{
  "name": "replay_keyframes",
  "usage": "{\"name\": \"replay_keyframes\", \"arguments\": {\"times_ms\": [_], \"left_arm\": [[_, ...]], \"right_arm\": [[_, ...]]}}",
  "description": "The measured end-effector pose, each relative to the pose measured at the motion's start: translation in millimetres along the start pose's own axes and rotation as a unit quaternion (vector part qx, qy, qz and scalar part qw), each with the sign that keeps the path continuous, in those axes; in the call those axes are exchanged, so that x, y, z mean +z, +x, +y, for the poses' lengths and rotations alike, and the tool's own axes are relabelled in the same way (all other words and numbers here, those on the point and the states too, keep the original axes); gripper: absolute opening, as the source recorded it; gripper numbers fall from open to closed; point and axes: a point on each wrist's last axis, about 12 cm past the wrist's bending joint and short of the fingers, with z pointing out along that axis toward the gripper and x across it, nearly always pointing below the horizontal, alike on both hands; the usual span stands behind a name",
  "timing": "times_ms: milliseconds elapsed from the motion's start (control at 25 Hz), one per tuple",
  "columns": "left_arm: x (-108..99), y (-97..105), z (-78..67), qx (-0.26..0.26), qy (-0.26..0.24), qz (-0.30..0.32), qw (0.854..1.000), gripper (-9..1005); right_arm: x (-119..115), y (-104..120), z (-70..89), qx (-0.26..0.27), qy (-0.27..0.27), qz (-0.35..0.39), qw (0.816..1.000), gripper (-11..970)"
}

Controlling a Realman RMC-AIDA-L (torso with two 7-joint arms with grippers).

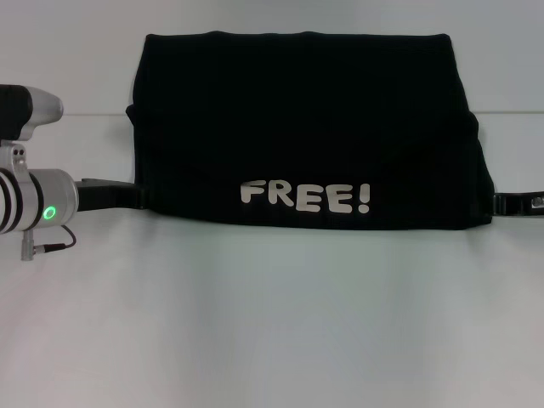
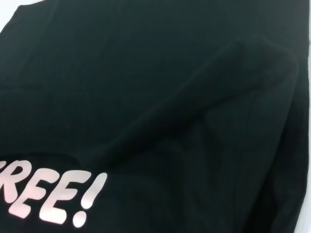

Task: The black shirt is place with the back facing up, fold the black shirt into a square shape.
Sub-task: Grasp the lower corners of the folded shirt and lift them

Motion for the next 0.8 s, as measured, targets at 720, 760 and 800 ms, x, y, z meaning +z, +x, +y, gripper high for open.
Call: {"name": "replay_keyframes", "arguments": {"times_ms": [720,760,800], "left_arm": [[-50,15,9.0,-0.062,0.066,0.002,0.996,16],[-55,18,9.9,-0.069,0.079,0.0,0.994,16],[-63,23,11.7,-0.078,0.093,-0.001,0.993,16]], "right_arm": [[-51,42,-29.1,-0.001,-0.079,-0.033,0.996,32],[-57,47,-30.4,-0.004,-0.09,-0.035,0.995,32],[-61,51,-31.9,-0.005,-0.098,-0.036,0.995,32]]}}
